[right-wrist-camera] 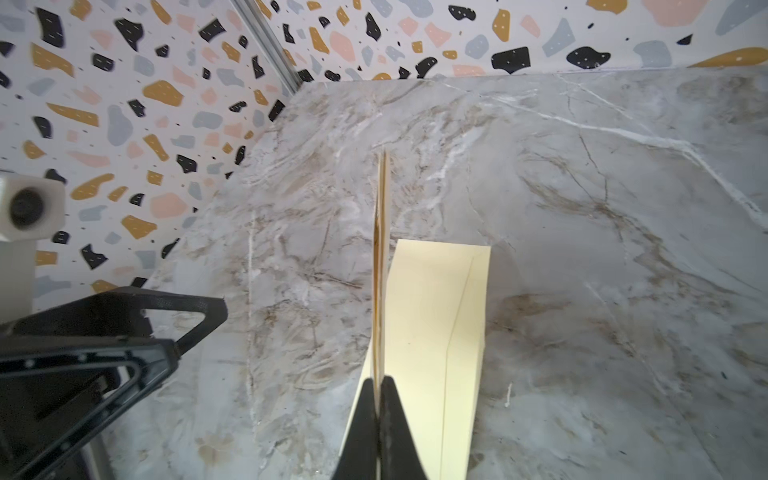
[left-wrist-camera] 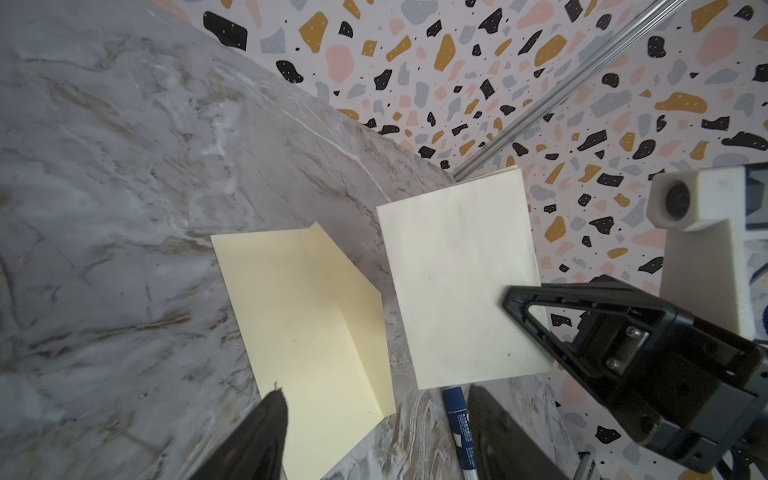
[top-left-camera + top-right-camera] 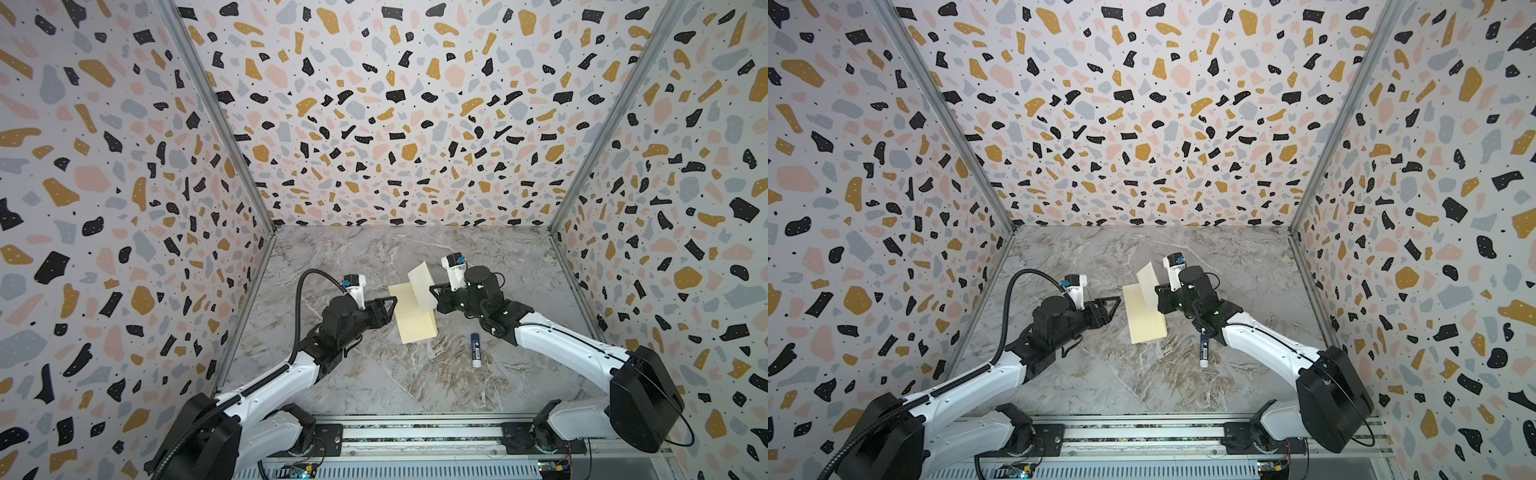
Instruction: Place the letter into the envelope and seal it
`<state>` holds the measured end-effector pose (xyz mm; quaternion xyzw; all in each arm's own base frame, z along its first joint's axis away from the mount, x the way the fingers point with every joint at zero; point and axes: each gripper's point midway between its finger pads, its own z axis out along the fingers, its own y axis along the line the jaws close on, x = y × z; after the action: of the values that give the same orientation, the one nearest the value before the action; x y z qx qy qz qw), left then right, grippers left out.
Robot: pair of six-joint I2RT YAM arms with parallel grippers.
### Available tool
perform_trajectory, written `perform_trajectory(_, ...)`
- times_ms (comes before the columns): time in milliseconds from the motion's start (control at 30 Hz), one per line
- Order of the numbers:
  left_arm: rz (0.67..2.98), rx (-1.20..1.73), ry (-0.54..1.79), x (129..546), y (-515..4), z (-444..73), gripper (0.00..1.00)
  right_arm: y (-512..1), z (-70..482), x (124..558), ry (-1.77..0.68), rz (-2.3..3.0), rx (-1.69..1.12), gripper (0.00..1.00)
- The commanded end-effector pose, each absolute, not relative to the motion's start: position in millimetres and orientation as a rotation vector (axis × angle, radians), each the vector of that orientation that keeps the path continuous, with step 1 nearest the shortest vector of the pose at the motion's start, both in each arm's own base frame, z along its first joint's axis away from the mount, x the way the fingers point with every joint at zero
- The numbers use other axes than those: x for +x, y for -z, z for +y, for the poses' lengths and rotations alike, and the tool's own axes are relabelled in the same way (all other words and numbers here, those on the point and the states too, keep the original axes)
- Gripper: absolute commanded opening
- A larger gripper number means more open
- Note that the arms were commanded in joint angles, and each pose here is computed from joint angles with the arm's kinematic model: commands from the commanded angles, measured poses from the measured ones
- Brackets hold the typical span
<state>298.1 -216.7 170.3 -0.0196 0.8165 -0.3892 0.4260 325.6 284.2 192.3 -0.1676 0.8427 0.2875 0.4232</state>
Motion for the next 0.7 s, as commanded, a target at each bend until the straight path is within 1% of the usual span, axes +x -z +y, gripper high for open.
perform_trajectory(0,2.036,-0.027,0.969,300,-163,-224,0.7,-195,275,344,-0.581,2.117,-0.425,0.0)
perform_trajectory(167,2.08,-0.023,0.948,303,-144,-230,0.71,-176,269,358,-0.506,2.181,-0.414,0.0)
perform_trajectory(467,2.141,0.013,0.953,308,-120,-246,0.71,-150,268,376,-0.488,2.251,-0.396,0.0)
perform_trajectory(667,2.181,0.014,0.943,310,-104,-251,0.68,-135,270,383,-0.452,2.301,-0.402,0.0)
